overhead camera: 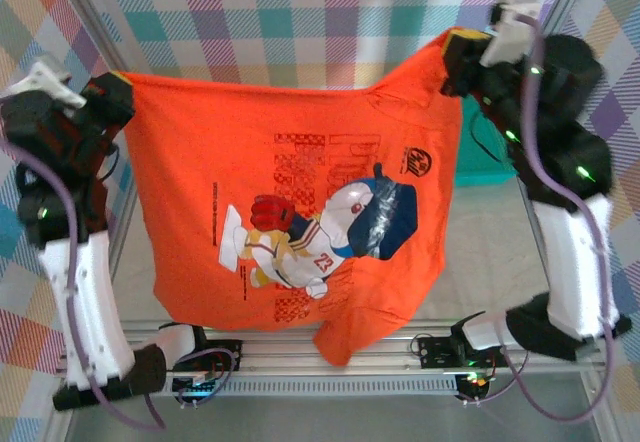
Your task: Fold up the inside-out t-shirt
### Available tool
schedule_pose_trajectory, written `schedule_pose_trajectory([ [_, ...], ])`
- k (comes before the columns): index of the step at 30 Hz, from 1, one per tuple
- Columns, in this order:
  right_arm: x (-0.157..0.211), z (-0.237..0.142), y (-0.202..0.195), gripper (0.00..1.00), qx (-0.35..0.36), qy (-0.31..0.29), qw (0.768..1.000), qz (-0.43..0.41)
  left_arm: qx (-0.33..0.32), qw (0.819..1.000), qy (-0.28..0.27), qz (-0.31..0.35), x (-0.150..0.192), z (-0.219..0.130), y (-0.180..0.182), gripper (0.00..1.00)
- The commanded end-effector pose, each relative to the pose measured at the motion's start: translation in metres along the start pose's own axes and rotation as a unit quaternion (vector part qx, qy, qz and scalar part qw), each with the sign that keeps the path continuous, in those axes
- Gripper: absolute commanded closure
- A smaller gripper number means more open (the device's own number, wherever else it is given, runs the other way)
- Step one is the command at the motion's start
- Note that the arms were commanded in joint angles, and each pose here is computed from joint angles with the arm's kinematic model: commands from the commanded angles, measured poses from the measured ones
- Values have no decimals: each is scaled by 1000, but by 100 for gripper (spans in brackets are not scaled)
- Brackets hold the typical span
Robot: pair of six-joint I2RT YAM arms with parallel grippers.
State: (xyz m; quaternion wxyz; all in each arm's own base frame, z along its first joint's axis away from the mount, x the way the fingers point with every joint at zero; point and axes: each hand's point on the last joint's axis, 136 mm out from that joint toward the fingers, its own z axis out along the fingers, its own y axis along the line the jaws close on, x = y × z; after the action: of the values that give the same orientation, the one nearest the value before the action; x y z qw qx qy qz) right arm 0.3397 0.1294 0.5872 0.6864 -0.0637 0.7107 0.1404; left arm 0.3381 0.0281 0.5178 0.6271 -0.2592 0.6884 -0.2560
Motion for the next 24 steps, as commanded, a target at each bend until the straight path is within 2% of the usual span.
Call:
schedule_pose_trajectory([
  [1, 28, 63, -18, 100, 44, 27, 998, -32, -26, 999, 48, -4, 35, 64, 43, 100],
  [6, 112, 160, -41, 100, 62, 116, 991, -21, -72, 991, 113, -26, 113, 153, 121, 100],
  [13, 282, 278, -79, 100, 82, 245, 966, 19, -127, 969, 209, -23, 231, 262, 208, 100],
  [16, 332, 311, -91, 100, 90, 263, 960, 29, -144, 958, 245, -30, 269, 297, 238, 100],
  [19, 361, 336, -102, 100, 95, 251, 963, 29, -158, 951, 263, -34, 290, 324, 257, 100],
  [21, 374, 348, -109, 99, 95, 236, 966, 41, -164, 947, 273, -33, 298, 339, 263, 91],
  [22, 375, 352, -113, 89, 96, 228, 968, 48, -169, 945, 279, -32, 301, 344, 266, 79],
  [23, 376, 356, -115, 68, 93, 220, 969, 58, -173, 941, 288, -32, 303, 347, 267, 59],
  [24, 372, 357, -116, 50, 85, 214, 970, 72, -172, 941, 289, -29, 299, 351, 264, 36],
])
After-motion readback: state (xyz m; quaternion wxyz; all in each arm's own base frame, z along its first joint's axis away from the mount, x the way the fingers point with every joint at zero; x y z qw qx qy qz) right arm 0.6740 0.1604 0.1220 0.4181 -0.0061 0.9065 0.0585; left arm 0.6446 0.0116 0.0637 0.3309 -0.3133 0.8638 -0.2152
